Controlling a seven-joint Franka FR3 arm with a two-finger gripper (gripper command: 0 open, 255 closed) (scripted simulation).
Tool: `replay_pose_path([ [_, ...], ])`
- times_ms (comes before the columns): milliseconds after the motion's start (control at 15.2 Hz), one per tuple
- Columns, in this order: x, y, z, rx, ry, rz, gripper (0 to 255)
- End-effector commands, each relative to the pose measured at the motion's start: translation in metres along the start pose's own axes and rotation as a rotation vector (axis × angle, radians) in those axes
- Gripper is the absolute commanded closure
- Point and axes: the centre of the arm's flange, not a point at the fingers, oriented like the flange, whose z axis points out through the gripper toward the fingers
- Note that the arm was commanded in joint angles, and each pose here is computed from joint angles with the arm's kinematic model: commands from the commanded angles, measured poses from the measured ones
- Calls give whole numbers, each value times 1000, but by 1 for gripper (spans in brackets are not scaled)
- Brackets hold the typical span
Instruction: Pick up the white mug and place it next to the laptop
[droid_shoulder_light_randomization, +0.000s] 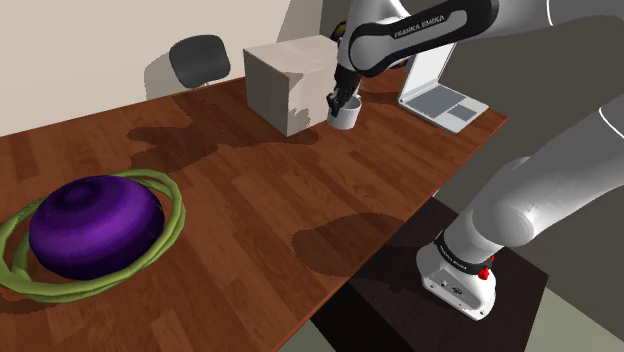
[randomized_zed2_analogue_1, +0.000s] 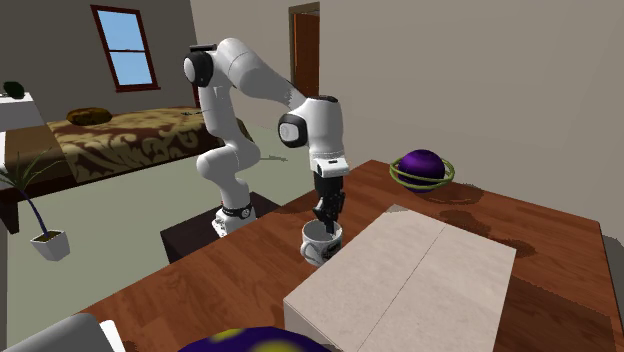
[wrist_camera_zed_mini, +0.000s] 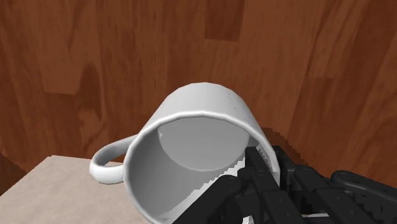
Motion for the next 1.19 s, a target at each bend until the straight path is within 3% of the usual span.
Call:
replay_pose_path([
  [0,2,1,-11,0,0,0,255],
  [1122,15,8,-99,0,0,0,255],
])
